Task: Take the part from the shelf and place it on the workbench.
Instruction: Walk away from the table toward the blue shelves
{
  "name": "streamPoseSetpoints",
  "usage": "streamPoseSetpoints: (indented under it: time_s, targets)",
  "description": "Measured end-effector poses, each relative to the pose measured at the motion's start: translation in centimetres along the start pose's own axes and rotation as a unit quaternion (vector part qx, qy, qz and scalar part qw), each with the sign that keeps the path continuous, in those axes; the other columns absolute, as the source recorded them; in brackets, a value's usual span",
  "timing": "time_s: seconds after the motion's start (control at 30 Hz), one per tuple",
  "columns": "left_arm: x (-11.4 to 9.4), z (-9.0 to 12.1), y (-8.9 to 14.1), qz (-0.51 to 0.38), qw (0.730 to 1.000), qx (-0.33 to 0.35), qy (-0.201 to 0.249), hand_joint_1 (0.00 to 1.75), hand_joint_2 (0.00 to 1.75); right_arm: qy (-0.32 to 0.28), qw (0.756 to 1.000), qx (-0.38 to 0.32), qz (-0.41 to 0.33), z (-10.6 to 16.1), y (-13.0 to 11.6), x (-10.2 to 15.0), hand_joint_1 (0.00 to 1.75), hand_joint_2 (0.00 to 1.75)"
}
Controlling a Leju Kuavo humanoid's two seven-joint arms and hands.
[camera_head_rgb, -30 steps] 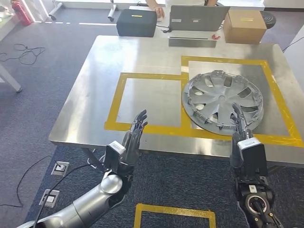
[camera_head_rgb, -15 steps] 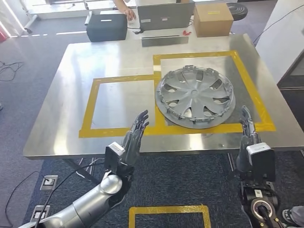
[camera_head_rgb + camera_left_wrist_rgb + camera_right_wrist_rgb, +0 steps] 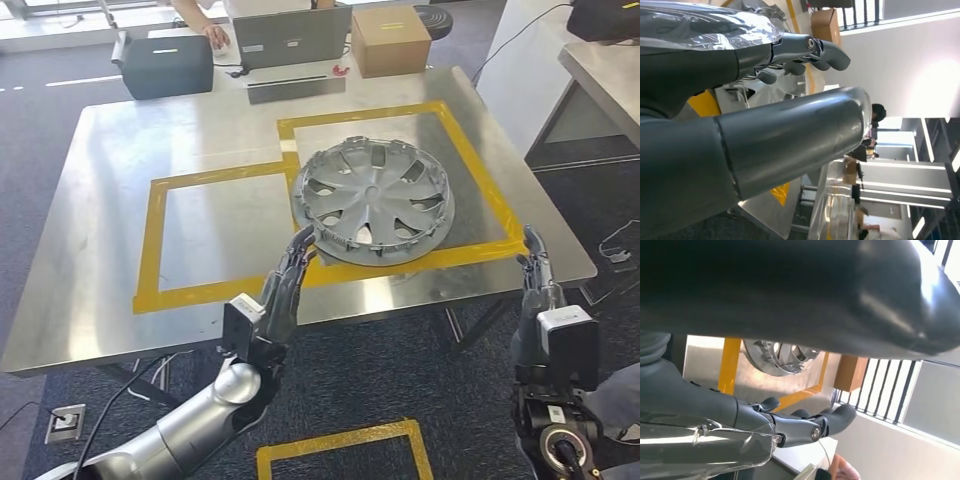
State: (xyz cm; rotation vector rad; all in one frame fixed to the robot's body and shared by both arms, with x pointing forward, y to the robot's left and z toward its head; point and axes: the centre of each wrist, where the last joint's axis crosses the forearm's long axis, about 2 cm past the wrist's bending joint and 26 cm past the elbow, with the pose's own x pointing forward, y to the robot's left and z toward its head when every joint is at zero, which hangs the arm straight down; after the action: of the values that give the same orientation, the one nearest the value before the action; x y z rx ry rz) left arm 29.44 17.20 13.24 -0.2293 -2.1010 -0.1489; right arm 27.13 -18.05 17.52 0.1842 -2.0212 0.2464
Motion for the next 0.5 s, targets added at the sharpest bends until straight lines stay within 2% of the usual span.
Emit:
streamPoseSetpoints:
  time_s: [0.5]
  targets:
    - [-0.05,0.13,-0.13,0.001,1.0,0.021,0.006,0.0,0.0,0.015,1.0,0.008,-0.008,0.18,-0.46,0.49,0.0,0.0]
